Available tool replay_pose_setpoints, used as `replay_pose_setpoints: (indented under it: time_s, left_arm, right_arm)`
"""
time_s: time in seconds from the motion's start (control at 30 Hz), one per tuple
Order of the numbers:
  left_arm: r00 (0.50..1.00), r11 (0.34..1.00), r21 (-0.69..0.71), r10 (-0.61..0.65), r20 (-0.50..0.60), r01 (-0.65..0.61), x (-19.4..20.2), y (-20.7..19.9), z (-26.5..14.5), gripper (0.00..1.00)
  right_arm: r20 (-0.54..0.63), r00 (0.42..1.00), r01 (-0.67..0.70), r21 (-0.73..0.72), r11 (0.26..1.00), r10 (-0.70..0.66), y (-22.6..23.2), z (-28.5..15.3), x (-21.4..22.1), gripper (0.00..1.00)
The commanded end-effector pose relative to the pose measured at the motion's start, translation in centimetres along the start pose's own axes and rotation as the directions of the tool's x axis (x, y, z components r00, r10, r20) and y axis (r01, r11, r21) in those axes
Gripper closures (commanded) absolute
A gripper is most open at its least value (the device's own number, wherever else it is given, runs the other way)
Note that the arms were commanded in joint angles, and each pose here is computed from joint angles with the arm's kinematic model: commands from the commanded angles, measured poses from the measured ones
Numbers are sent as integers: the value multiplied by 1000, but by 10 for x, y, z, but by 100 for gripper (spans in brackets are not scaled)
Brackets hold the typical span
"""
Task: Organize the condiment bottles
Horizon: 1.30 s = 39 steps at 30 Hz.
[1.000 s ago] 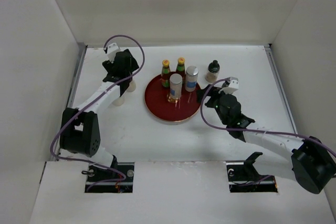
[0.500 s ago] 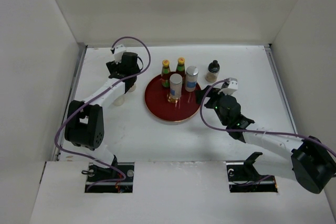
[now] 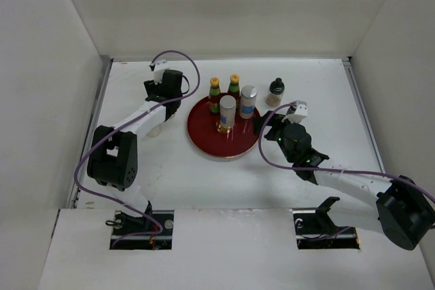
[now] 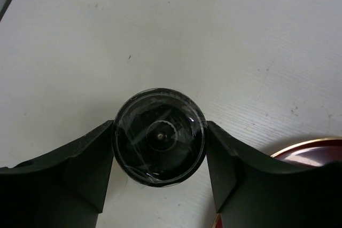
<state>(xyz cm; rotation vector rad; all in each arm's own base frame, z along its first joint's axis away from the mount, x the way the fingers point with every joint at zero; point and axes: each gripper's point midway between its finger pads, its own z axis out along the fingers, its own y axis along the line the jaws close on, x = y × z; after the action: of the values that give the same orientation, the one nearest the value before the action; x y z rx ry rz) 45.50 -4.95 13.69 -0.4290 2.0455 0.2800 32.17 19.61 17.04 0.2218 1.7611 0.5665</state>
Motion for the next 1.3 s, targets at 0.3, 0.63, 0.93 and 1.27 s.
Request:
replay_pose_setpoints:
  time_s: [0.3, 0.63, 0.93, 1.27]
  left_arm:
    - [935, 972, 212, -170, 312, 106, -112, -26, -89, 59]
    - [943, 928, 364, -192, 271, 85, -88, -70, -140, 58]
    - [974, 904, 425, -137, 182, 48, -39, -117, -131, 56]
    - [986, 922, 388, -69, 155, 3, -9, -127, -105, 56]
  right_arm:
    - [38, 999, -14, -51, 999, 16, 15, 2, -11, 6]
    - [36, 999, -11, -48, 999, 13, 15, 3, -10, 6]
    - [47, 999, -13, -44, 999, 15, 13, 0, -13, 6]
    - [49, 999, -7, -45, 999, 9, 14, 1, -13, 5]
